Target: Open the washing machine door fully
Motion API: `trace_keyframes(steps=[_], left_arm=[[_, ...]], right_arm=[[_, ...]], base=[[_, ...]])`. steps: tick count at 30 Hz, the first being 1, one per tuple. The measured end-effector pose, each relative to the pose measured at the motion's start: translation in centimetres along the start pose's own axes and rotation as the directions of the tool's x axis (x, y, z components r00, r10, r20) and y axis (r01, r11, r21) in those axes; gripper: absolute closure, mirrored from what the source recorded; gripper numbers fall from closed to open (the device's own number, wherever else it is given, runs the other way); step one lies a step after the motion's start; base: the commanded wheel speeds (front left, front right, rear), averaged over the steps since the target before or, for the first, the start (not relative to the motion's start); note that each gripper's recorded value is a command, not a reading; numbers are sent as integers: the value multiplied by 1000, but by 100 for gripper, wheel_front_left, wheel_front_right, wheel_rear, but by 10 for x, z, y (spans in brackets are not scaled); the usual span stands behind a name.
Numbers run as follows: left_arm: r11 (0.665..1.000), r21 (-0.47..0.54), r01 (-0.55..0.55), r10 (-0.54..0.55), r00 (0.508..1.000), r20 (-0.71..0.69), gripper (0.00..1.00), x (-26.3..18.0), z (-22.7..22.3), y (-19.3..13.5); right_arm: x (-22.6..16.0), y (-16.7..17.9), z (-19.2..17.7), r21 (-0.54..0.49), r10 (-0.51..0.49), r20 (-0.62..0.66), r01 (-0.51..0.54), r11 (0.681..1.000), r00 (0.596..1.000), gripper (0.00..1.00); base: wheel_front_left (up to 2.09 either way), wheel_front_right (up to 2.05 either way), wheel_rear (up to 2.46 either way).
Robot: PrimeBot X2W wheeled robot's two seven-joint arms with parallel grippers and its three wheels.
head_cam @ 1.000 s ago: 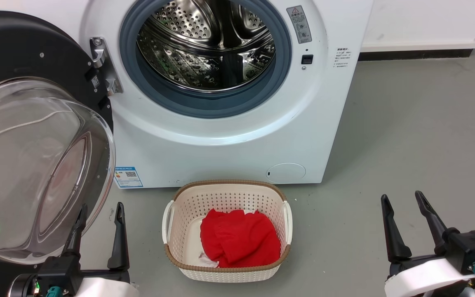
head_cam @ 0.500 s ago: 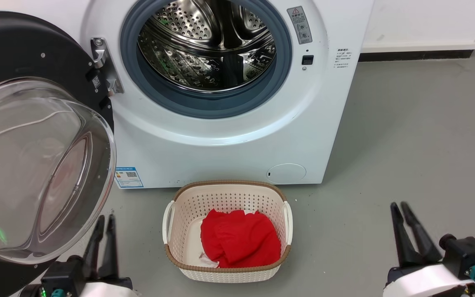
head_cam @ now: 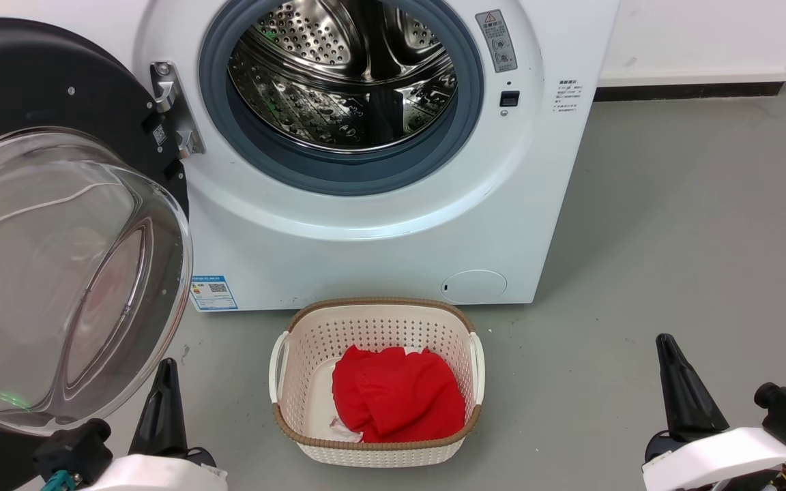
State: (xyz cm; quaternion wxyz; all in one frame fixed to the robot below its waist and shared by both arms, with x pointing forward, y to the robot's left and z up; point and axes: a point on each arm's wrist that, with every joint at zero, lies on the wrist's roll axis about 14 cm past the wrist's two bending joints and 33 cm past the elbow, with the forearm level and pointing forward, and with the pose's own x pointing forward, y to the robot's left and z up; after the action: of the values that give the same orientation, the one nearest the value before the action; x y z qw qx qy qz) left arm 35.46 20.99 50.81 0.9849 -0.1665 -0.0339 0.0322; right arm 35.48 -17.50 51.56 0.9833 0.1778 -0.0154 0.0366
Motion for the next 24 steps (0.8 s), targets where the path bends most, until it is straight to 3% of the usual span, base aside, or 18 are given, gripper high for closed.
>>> trace_keyframes(steps=[11, 24], left_arm=[[982, -189, -21, 17, 1000, -20, 100, 5, -2, 1], [926, -375, -49, 31, 998, -54, 100, 9, -7, 3]], right_arm=[[4, -6, -2, 186, -21, -8, 23, 982, 1000, 100], [7, -12, -5, 370, -44, -21, 49, 928, 999, 100]], base=[[0, 0, 0], [0, 0, 0]])
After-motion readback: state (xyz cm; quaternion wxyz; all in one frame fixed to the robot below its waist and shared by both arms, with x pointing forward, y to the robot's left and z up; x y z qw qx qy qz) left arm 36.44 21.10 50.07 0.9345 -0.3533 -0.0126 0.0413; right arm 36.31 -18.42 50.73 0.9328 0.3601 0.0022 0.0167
